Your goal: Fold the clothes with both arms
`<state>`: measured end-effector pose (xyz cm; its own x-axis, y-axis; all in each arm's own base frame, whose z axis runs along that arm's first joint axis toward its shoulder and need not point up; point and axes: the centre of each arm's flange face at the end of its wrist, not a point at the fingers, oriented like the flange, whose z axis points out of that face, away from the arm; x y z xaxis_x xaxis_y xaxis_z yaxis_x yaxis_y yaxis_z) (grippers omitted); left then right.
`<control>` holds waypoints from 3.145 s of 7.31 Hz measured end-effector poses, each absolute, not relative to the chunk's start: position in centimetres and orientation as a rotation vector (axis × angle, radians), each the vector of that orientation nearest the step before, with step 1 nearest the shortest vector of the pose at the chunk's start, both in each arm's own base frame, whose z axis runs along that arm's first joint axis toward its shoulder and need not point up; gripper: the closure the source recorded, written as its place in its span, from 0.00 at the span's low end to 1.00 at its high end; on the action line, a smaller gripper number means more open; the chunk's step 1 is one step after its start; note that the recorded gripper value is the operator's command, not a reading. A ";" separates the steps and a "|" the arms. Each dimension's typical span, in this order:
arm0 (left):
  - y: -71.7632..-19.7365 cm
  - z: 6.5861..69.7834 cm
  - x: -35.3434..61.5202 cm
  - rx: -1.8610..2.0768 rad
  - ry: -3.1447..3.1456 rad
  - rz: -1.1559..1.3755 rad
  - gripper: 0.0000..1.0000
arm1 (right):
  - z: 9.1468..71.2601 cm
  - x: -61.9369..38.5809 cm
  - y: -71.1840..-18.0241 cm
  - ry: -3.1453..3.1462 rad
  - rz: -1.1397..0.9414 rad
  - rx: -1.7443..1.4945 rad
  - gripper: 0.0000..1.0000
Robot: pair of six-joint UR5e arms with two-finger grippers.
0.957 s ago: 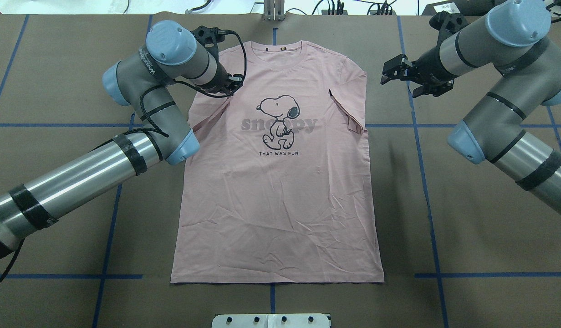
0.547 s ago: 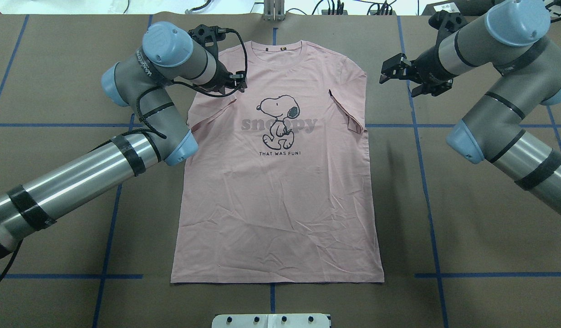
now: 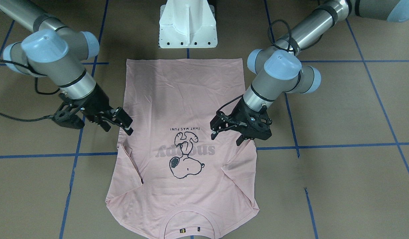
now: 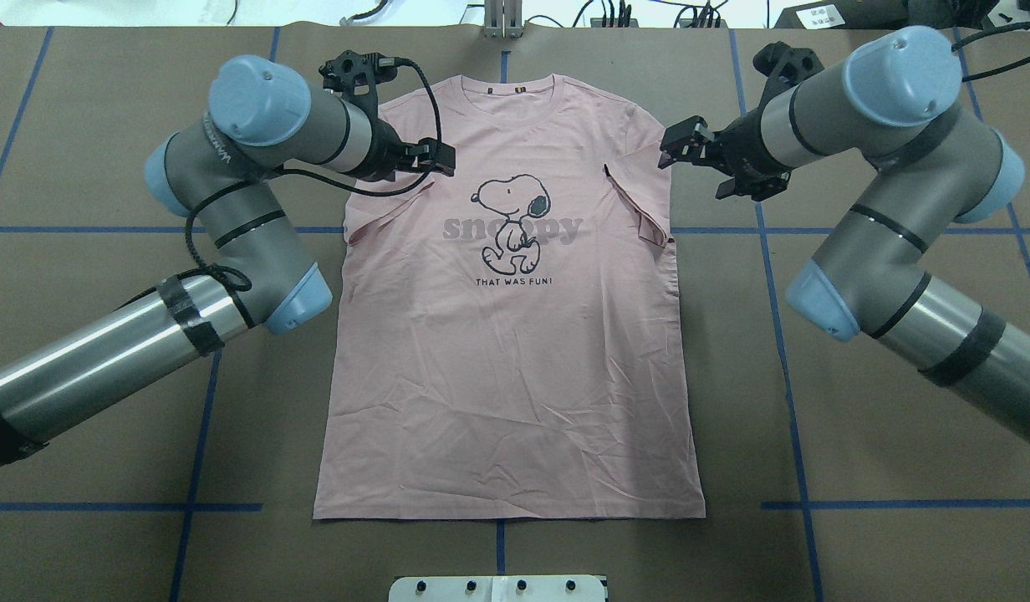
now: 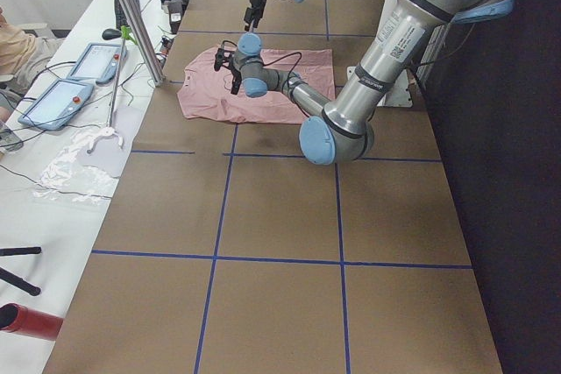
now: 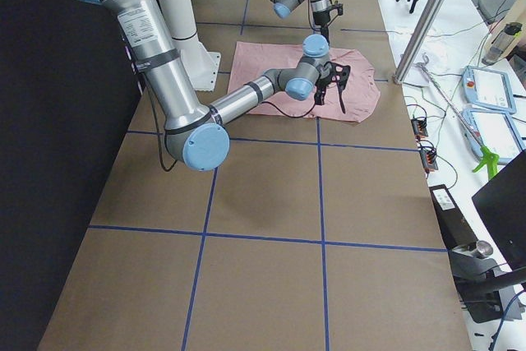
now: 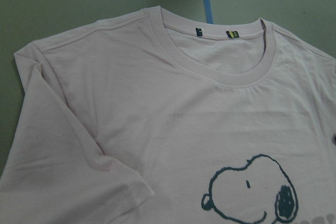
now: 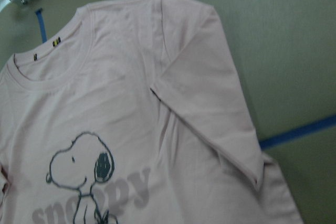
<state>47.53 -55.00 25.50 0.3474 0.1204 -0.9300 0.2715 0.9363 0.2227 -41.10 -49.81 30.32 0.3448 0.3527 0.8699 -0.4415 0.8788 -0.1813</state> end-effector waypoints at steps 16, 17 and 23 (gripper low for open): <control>-49.7 27.1 43.5 0.154 1.302 -0.217 0.02 | 37.7 -47.5 -17.9 -0.817 0.687 -0.106 1.00; -49.7 27.1 43.5 0.156 1.301 -0.219 0.02 | 37.7 -47.5 -17.9 -0.816 0.692 -0.108 1.00; -40.8 30.1 40.9 0.077 1.240 -0.350 0.08 | 35.5 -46.3 -18.2 -0.862 0.711 -0.130 1.00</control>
<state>40.91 -40.80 30.06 0.2787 -0.2192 -0.9350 0.3022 0.9442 -0.1313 -46.28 -18.21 35.51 0.4389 0.6208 0.6496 -0.5199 0.7651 -0.3799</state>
